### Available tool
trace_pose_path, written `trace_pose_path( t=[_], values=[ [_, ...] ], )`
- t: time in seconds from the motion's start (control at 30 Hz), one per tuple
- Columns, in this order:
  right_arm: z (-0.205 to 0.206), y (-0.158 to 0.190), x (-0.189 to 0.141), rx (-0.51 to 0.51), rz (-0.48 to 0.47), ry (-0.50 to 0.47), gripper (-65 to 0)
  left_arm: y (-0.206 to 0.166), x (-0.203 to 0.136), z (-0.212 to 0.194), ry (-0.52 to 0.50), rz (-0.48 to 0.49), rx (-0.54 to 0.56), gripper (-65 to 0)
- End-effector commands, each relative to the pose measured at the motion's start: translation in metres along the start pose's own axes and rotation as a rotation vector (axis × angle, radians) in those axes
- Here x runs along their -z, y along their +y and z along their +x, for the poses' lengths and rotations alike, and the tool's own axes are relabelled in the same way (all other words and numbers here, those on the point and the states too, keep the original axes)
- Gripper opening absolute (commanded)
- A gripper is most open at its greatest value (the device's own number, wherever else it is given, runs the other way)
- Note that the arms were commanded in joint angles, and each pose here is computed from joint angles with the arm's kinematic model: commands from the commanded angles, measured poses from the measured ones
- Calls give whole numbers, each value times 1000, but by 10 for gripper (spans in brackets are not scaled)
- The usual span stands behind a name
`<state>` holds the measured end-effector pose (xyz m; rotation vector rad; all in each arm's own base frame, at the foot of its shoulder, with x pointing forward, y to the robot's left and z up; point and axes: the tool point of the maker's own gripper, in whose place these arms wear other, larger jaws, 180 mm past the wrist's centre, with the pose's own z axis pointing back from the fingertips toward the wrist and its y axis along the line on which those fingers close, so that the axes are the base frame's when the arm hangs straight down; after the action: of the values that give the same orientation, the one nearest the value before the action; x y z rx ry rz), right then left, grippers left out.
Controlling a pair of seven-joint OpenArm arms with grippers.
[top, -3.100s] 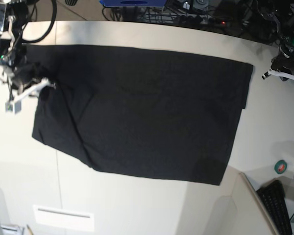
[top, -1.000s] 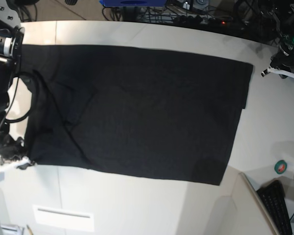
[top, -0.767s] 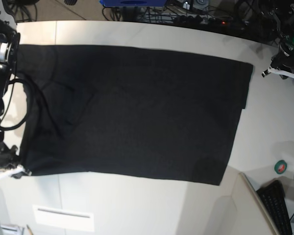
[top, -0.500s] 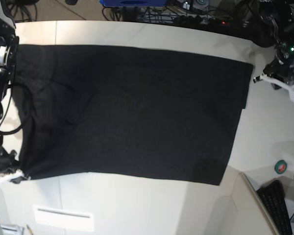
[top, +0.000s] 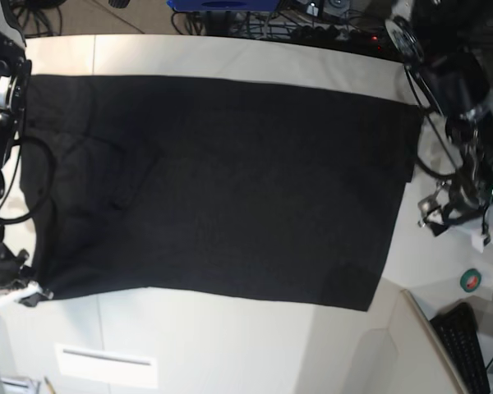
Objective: Layout the t-shirt on the table in an organized manner, then fold the t-shirt properly
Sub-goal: 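Grasp the shirt edge with the left gripper beside the right gripper's edge, then pull the held edge with the left gripper toward the shirt's corner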
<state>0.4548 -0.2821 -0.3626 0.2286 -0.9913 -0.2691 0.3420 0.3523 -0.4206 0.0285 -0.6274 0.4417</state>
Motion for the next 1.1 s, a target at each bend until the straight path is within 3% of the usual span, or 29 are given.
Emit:
trace_pose_path(
  t=[0.0, 0.2, 0.5, 0.57, 0.7, 0.73, 0.93, 1.07],
  values=[
    [34, 4, -3, -19, 19, -80, -650, -7, 3, 23, -23, -16, 18, -194],
    [26, 1, -4, -20, 17, -67, -650, -47, 43, 17, 30, -74, 74, -193],
    [32, -8, -8, -35, 3, -72, -650, -60, 65, -18, 126, -80, 125, -201],
    [31, -8, -8, -36, 3, -71, -650, -61, 65, -23, 132, -81, 135, -275],
    [25, -11, -9, -34, -1, -61, -650, -62, 66, -31, 143, -84, 139, -617],
    [25, -11, -9, -34, -1, -61, -650, -61, 66, -31, 142, -84, 135, -650],
    [14, -15, -10, -33, -8, -42, -650, -58, 63, -18, 116, -79, 137, -650],
    [8, -17, -11, -32, -11, -32, -650, -63, 47, -5, 84, -82, 194, -650]
  ],
)
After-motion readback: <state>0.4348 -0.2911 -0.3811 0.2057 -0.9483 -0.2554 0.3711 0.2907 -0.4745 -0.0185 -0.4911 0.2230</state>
